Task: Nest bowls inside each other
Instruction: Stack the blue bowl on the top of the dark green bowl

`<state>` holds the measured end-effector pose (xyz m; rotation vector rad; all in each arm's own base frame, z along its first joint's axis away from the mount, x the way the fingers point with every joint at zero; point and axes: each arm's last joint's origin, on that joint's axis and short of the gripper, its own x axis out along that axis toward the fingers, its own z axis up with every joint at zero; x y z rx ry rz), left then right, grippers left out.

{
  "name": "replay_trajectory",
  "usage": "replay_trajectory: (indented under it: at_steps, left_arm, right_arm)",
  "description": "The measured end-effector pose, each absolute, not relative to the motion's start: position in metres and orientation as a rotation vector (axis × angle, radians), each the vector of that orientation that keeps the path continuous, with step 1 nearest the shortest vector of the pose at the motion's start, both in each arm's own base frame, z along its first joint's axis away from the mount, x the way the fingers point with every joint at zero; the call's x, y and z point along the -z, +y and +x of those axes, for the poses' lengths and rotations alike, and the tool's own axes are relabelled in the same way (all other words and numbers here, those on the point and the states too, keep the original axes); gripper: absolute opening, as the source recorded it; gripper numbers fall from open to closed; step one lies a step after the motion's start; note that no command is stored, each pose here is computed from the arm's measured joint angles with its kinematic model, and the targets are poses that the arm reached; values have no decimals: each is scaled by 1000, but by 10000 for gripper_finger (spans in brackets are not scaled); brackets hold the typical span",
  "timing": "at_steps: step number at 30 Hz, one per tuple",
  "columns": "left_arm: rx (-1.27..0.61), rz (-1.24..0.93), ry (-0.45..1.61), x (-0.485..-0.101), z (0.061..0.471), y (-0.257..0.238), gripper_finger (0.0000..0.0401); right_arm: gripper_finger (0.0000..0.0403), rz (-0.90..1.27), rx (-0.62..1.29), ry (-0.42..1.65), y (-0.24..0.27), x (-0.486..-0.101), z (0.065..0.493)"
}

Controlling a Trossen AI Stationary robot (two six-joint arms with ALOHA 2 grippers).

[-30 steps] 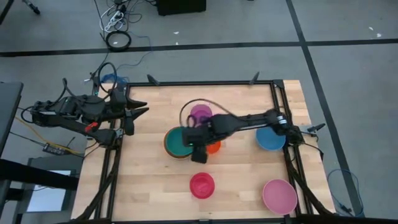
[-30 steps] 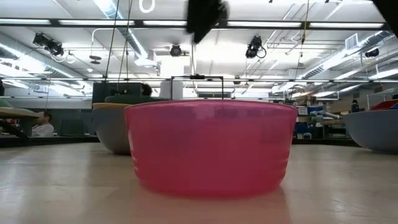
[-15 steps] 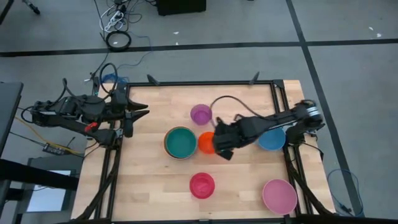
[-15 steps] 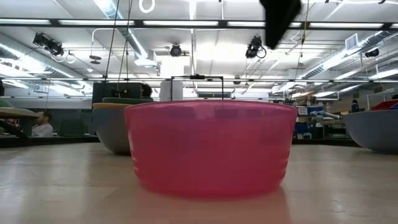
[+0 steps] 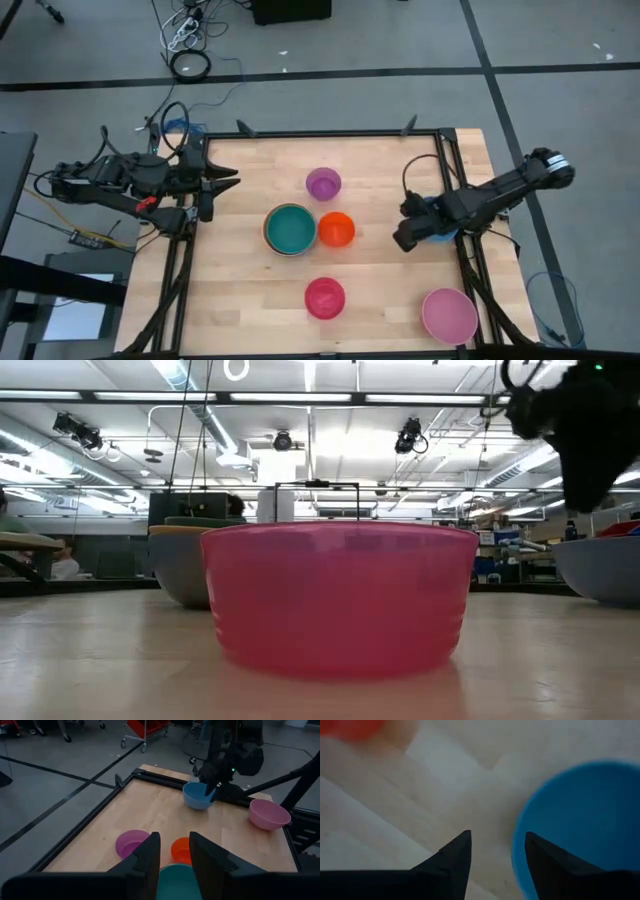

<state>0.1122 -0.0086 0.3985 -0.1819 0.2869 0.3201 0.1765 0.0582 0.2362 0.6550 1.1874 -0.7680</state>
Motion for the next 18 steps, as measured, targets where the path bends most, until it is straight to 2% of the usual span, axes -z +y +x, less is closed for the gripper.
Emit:
replay_trajectory:
  at_steps: [12, 15, 18]
  left_arm:
    - [-322, -189, 286, -398, 112, -9, 113]
    - [-322, -190, 286, -398, 112, -9, 113]
    - [-323, -195, 285, -398, 112, -9, 113]
  right_arm:
    - [190, 709, 820, 1312, 60, -199, 168]
    - [171, 722, 803, 1310, 60, -191, 169]
    - [132, 716, 794, 1328, 60, -187, 170]
